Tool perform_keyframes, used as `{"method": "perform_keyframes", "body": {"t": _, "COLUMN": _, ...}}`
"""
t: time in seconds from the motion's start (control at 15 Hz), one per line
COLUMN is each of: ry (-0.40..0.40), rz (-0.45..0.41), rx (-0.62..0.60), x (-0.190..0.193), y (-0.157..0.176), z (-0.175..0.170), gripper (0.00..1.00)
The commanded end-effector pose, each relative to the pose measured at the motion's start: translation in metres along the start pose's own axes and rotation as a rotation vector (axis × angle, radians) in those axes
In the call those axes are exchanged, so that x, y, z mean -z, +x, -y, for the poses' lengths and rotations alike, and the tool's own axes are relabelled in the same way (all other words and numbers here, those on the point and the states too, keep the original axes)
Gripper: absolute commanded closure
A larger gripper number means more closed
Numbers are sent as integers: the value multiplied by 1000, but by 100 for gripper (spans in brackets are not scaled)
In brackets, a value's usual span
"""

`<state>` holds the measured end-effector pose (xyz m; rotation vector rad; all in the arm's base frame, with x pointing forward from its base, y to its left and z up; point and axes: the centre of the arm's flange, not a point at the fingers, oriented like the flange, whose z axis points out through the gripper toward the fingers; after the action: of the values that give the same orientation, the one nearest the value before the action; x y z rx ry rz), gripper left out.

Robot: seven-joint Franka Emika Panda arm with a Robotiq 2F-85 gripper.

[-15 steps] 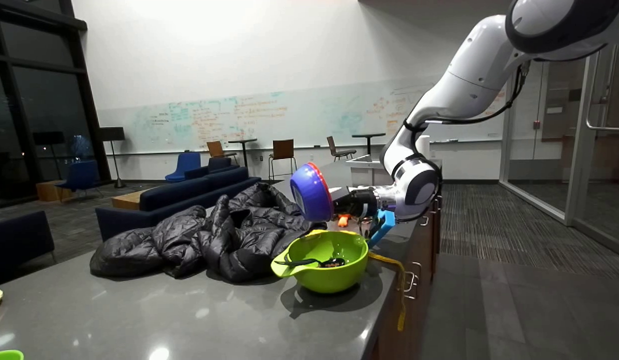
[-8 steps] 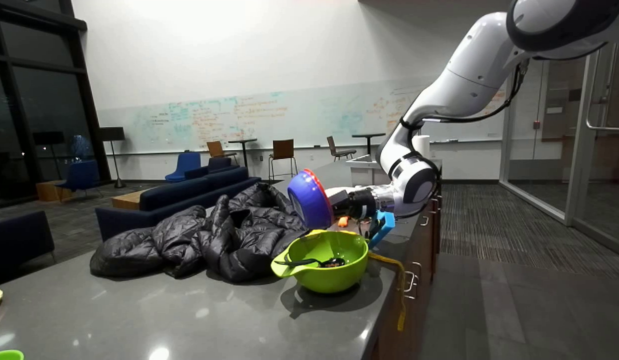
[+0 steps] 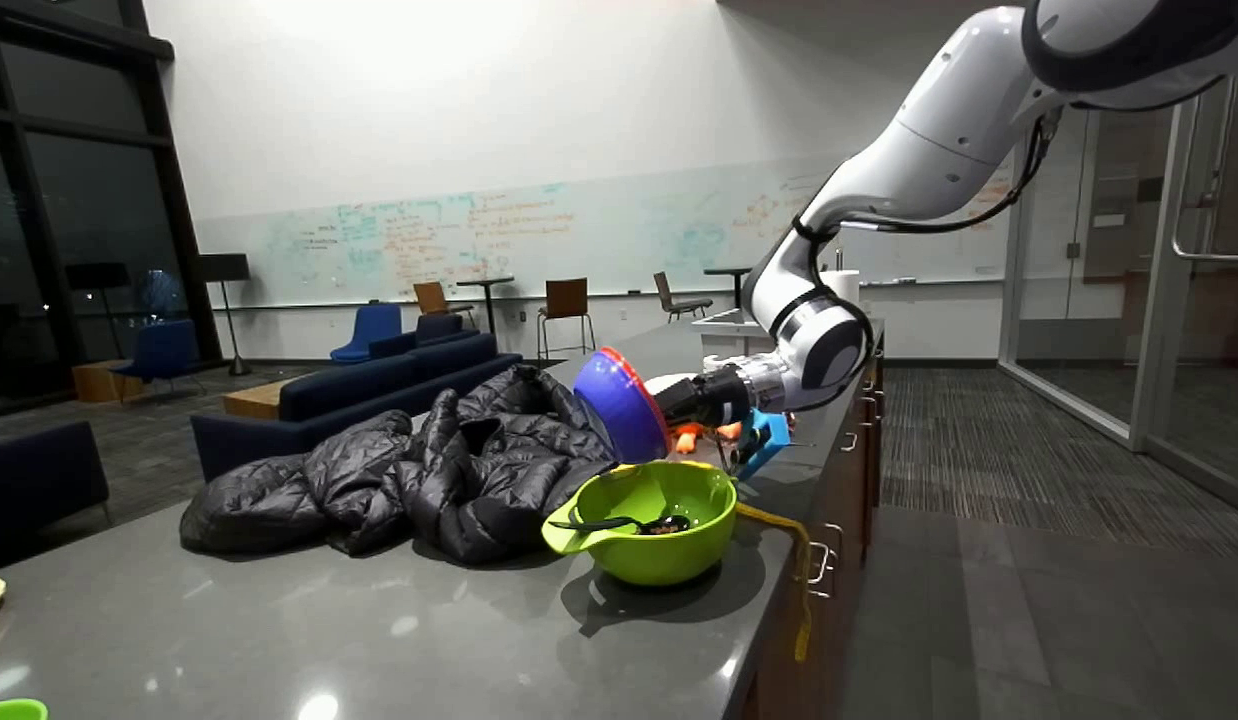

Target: Pour the contents of the orange bowl into the green bowl

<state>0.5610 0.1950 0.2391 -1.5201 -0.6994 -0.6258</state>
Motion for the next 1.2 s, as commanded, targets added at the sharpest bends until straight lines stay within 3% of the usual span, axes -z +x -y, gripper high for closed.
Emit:
{"method": "perform_keyframes", "body": {"t": 0.0, "ry": -39, "rz": 60, "rx": 30, "x": 4, "y": 15, "z": 9, "gripper": 98}}
{"method": "perform_keyframes", "body": {"t": 0.8, "ry": -223, "rz": 197, "rx": 178, "x": 31, "y": 61, "z": 10, "gripper": 98}}
{"method": "perform_keyframes", "body": {"t": 1.13, "ry": -306, "rz": 279, "rx": 183, "x": 47, "y": 69, "z": 12, "gripper": 98}}
